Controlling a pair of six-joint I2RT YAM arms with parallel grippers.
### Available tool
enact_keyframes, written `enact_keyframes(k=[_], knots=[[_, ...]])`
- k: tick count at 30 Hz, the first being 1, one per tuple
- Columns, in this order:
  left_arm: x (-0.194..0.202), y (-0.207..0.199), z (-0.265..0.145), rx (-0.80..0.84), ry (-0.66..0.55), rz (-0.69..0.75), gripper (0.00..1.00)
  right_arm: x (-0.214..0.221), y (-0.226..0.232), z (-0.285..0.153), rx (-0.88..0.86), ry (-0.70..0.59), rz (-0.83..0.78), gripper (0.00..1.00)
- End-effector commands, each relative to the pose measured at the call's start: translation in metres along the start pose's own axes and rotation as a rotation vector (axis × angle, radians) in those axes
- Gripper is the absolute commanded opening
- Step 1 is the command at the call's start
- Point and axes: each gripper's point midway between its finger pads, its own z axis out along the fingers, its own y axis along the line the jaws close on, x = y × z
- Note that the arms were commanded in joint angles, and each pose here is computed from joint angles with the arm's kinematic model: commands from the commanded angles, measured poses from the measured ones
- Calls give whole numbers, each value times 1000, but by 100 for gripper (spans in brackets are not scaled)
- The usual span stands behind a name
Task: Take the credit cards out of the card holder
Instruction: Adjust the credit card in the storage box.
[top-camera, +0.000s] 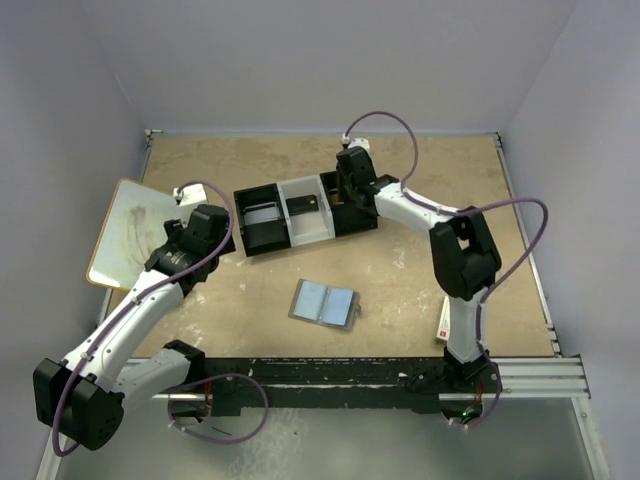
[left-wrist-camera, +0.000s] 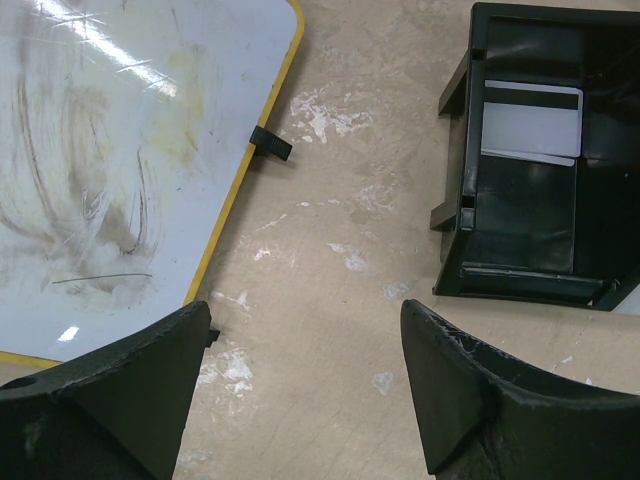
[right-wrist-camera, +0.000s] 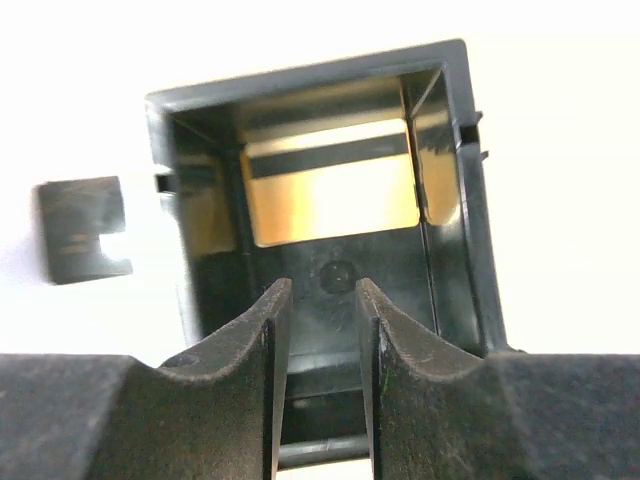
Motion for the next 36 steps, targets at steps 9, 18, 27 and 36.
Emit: enact_keyframes(k=[9,18,27,36], knots=[[-16,-3,-5,21,-38,-17,75,-54,34,-80,-298,-128,55,44],[-16,-3,-5,21,-40,-21,75,-15,35,-61,-270,-22,53,56],[-17,-2,-5,19,-43,-22,75,13,44,-44,-265,52,4,57],[-16,-3,-5,21,-41,-21,75,23,44,-40,-210,59,-24,59]])
